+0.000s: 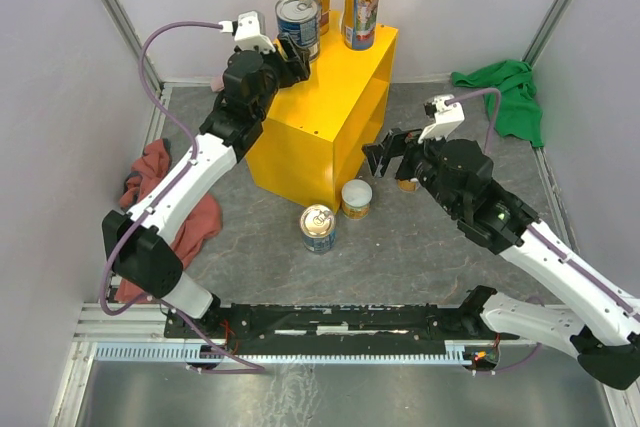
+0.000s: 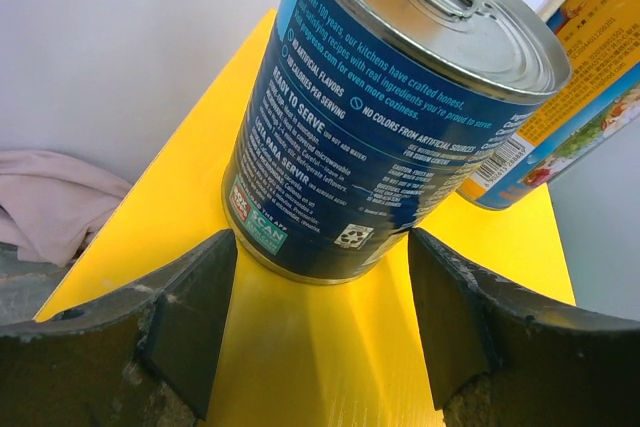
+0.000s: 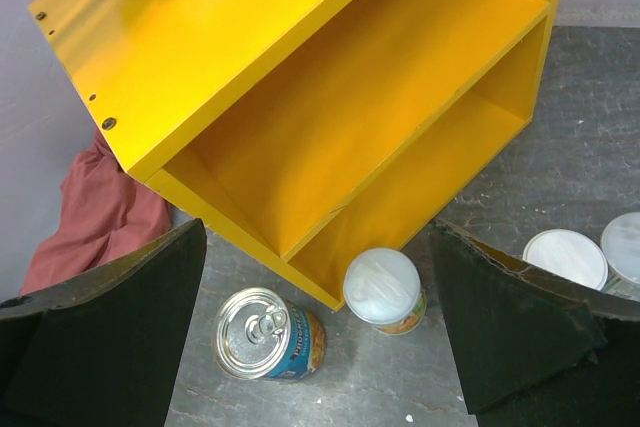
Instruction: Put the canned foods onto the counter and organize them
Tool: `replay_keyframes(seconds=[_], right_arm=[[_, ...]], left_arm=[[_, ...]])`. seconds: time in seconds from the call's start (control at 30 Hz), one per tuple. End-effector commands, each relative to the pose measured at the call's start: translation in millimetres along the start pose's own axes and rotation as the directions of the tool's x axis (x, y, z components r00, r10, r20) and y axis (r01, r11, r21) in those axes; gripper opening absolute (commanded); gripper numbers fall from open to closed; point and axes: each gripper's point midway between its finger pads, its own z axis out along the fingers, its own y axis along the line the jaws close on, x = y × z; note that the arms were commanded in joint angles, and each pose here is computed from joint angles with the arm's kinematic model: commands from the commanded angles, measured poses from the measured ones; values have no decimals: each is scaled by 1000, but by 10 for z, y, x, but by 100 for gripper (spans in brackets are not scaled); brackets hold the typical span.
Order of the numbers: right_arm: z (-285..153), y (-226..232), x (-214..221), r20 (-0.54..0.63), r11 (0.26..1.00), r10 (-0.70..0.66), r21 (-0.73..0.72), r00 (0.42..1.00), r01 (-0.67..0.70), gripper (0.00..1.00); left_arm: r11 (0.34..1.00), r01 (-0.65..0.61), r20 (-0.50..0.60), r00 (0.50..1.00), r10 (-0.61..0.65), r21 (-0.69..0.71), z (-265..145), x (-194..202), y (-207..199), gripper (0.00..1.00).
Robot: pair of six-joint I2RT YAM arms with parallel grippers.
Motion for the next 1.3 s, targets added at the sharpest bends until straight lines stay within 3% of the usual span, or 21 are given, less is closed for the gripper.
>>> replay_keyframes(seconds=[0.0, 0.3, 0.57, 0.93, 1.27], right_arm=[[29, 68, -96, 45, 999, 27, -20, 999, -26, 99], [82, 43, -27, 25, 1000, 15, -4, 1000, -15, 99], [132, -21, 86, 3, 1000, 6, 27, 1000, -6, 99], [147, -114, 379, -72, 999, -6, 51, 997, 9, 99], [102, -340, 925, -179, 990, -64, 113, 982, 86, 99]], left_arm=[[997, 41, 36, 998, -43, 60, 56, -170, -103, 76], [981, 62, 17, 998, -67, 186, -85, -154, -290, 75], [968, 89, 48, 993, -103, 236, -334, -383, -398, 75], [977, 115, 66, 990, -129, 178, -792, -534, -291, 76], [982, 122, 53, 990, -131, 145, -1278, -322, -147, 75]])
